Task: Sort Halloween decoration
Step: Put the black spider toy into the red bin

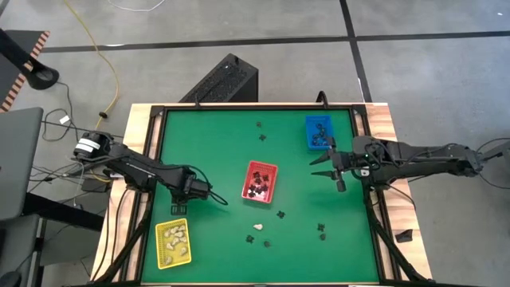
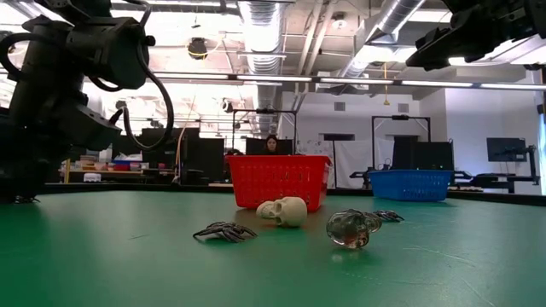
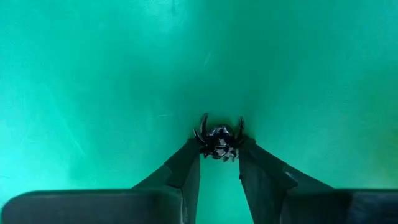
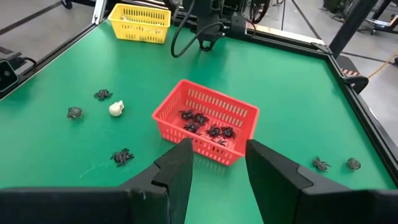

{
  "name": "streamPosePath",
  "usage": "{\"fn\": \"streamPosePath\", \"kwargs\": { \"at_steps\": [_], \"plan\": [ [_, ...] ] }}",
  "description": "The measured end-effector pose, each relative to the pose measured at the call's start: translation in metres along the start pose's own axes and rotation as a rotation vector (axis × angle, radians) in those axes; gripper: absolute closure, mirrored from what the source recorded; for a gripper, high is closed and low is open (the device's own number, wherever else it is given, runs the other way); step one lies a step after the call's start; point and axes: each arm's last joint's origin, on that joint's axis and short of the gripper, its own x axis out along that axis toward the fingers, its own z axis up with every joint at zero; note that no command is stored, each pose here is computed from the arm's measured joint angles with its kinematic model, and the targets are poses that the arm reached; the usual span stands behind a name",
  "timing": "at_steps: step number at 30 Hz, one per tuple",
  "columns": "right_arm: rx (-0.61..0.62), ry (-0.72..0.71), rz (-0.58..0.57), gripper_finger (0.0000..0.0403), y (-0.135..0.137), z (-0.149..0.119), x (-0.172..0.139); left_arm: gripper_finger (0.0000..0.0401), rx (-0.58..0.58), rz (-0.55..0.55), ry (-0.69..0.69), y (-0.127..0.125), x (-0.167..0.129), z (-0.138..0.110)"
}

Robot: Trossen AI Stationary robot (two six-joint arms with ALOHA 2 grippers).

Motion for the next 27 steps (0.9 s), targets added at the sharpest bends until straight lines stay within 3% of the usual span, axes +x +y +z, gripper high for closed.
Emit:
{"fn": "streamPosePath", "kwargs": {
  "at_steps": [9, 17, 21, 27],
  "plan": [
    [-0.001, 0.000, 0.000, 0.0225, 0.000, 0.000, 0.000, 0.0313, 0.014, 0.015, -0.026, -0.001, -0.007, 0.006],
    [0.001, 0.000, 0.000, 0.0225, 0.000, 0.000, 0.000, 0.0313, 0.041, 0.058, -0.155, -0.004, -0.031, 0.026],
    [0.006, -0.002, 0.000, 0.0225, 0.000, 0.000, 0.000, 0.0313, 0.074, 0.064, -0.317, -0.008, -0.050, 0.045],
    [0.008, -0.008, -0.002, 0.0225, 0.000, 0.001, 0.000, 0.0313, 0.180, 0.075, -0.716, -0.013, -0.073, 0.079]
  ]
}}
